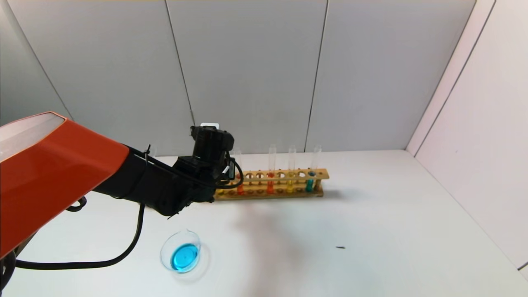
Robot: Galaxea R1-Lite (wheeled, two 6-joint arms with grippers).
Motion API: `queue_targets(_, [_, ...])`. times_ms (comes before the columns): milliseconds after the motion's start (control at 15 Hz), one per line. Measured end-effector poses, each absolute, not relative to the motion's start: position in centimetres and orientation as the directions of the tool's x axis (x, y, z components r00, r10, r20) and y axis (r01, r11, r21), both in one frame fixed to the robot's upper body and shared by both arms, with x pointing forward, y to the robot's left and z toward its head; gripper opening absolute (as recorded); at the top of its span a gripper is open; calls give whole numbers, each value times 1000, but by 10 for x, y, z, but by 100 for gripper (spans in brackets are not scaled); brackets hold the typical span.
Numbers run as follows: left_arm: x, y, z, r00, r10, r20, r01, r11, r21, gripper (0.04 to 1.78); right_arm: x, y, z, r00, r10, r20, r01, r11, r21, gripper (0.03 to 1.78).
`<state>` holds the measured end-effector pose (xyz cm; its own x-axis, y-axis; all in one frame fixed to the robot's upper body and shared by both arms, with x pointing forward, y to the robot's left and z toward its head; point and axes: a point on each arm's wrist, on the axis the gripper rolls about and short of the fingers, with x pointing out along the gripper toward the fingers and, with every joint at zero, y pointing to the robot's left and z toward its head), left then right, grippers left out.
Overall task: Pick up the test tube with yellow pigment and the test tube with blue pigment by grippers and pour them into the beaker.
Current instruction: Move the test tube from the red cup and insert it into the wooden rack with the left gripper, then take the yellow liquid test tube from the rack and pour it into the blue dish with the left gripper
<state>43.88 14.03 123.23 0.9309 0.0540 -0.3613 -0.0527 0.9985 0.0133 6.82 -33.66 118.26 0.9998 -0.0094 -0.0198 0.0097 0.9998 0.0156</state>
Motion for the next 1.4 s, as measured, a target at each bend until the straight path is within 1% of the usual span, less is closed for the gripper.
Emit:
queue_targets(400, [434,139,1241,939,46,-340,-44,999,15,31,68,-337,1183,1000,-9,-20,9,1000,15,170])
queue_targets(933, [432,141,1268,958,41,-284,-30,999,43,31,68,-337,1183,1000,-9,-20,9,1000,15,170])
queue_targets(1400, [434,142,1287,962,43,-271,-34,999,38,31,68,-337,1183,1000,-9,-20,9,1000,15,170])
